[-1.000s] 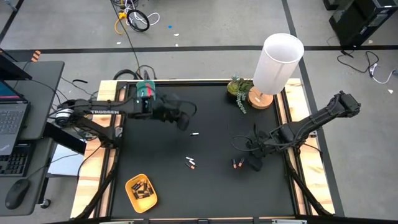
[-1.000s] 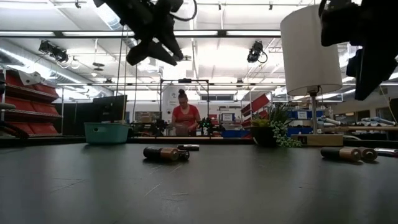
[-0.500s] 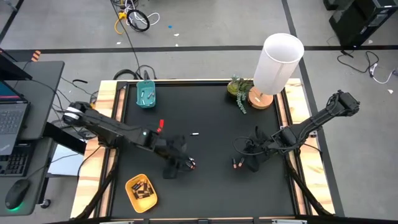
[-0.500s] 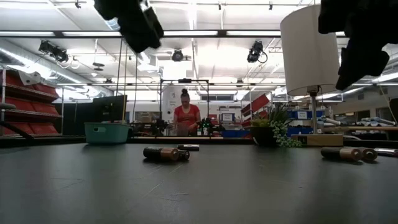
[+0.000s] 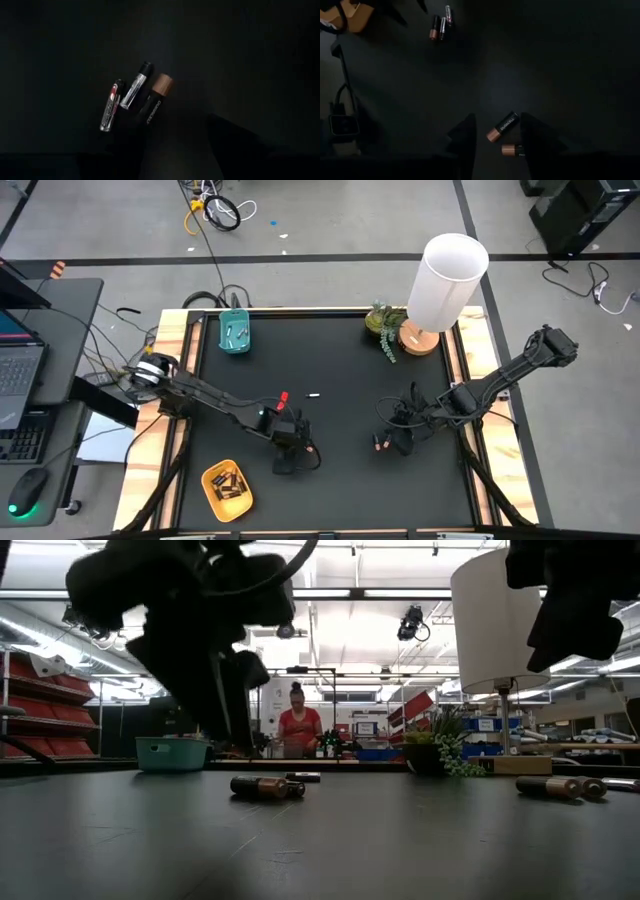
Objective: Sort batteries
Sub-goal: Put the black battery into the yellow bin, then put the silver battery into the blue bin
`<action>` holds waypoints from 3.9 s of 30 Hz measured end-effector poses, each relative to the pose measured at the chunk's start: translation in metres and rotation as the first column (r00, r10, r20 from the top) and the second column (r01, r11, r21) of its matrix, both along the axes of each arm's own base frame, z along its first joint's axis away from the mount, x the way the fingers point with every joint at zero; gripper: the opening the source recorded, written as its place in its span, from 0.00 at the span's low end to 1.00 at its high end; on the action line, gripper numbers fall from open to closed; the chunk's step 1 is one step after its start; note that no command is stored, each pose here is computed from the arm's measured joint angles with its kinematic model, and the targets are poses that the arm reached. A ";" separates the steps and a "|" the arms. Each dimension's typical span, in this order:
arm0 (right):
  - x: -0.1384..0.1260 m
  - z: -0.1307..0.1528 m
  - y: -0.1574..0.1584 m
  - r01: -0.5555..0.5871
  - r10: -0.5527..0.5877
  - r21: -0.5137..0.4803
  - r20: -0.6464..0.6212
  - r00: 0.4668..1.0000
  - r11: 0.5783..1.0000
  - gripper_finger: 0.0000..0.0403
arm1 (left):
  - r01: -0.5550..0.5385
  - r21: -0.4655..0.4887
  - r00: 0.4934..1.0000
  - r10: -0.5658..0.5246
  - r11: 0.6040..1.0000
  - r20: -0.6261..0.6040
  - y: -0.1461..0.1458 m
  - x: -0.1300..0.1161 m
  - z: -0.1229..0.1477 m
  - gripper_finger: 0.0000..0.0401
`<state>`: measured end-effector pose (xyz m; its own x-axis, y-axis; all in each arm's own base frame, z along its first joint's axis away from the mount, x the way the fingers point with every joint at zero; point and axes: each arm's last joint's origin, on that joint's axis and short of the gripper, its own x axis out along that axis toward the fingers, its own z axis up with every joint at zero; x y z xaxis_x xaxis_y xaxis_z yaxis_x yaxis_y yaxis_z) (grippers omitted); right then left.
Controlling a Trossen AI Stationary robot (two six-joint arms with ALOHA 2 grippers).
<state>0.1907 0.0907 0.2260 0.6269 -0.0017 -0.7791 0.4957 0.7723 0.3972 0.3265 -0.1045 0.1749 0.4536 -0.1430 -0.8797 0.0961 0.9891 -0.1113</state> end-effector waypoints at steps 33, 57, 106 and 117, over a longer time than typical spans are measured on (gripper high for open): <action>0.001 0.001 0.001 -0.006 0.006 0.017 0.011 1.000 1.000 0.29 | -0.045 0.029 0.998 0.046 0.999 -0.052 -0.002 0.011 -0.034 0.13; 0.001 0.001 0.001 -0.054 0.055 -0.023 0.013 0.998 0.998 0.24 | -0.061 -0.030 0.974 0.053 0.998 -0.218 -0.015 -0.004 0.069 0.13; 0.025 0.010 -0.035 -0.065 0.083 -0.143 0.126 0.989 0.988 0.15 | -0.726 -0.334 0.683 0.569 0.601 -0.458 -0.100 -0.164 0.049 0.34; 0.031 0.016 -0.034 -0.062 0.083 -0.104 0.205 0.975 0.993 0.14 | -0.708 -0.439 0.655 0.747 0.553 -0.116 -0.068 -0.115 0.076 0.34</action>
